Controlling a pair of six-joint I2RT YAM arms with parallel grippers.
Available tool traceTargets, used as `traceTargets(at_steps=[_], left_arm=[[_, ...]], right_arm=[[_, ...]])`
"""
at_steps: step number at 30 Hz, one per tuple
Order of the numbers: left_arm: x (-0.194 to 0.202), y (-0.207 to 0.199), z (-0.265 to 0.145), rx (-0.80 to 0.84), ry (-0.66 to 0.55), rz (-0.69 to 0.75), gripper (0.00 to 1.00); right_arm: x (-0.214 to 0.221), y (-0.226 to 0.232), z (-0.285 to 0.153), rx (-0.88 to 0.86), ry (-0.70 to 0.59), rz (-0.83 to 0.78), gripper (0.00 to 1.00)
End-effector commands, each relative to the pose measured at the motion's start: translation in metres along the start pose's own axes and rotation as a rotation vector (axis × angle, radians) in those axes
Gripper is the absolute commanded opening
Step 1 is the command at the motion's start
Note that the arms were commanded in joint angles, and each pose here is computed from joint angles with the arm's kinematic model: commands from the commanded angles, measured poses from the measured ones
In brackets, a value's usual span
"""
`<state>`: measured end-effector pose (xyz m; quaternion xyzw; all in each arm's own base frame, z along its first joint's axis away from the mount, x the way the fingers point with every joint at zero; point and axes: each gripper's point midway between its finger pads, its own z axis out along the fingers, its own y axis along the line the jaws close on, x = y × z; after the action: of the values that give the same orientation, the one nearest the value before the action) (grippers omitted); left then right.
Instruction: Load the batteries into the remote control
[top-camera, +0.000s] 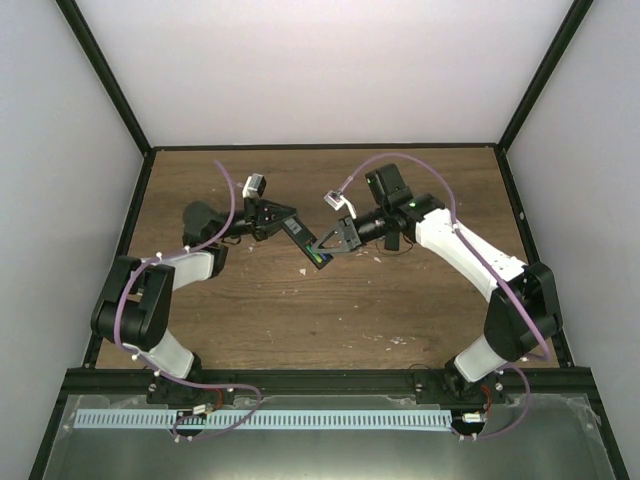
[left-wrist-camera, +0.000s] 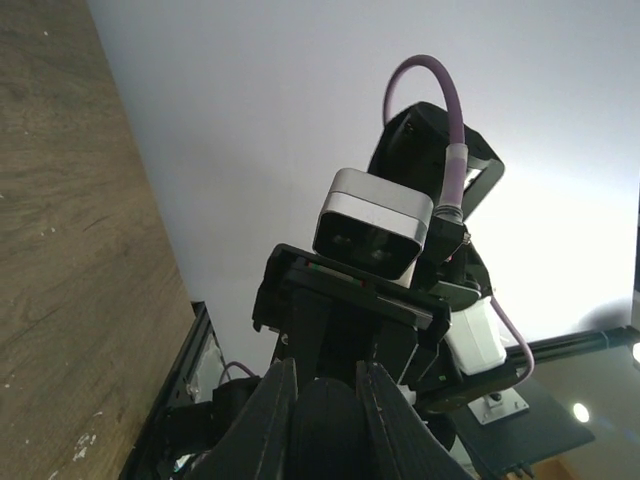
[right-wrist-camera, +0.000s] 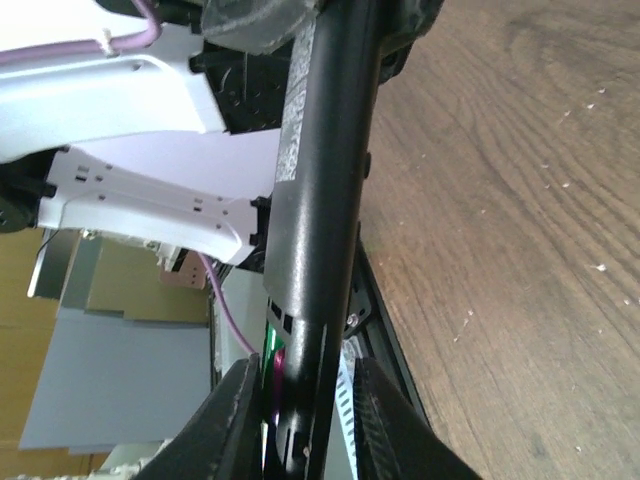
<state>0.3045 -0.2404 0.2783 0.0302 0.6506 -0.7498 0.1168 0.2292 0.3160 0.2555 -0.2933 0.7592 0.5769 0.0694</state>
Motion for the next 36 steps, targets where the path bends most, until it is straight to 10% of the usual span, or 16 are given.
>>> traceTargets(at_steps=[1, 12, 19, 36], left_arm=[[-0.004, -0.013, 0.002, -0.013, -0.008, 0.079, 0.0], [-0.007, 0.03, -0.013, -0.32, -0.05, 0.155, 0.0], [-0.017, 0.081, -0.044, -0.523, -0.242, 0.096, 0.0], [-0.02, 0.094, -0.06, -0.608, -0.31, 0.144, 0.0]], right_arm=[[-0.021, -0.01, -0.011, 0.154, -0.076, -0.091, 0.23], [-0.037, -0.059, -0.1, 0.667, -0.36, -0.156, 0.72], [0.005, -0.18, -0.172, 1.178, -0.33, 0.102, 0.77], [0.033, -0.288, -0.171, 1.24, -0.221, 0.302, 0.73]])
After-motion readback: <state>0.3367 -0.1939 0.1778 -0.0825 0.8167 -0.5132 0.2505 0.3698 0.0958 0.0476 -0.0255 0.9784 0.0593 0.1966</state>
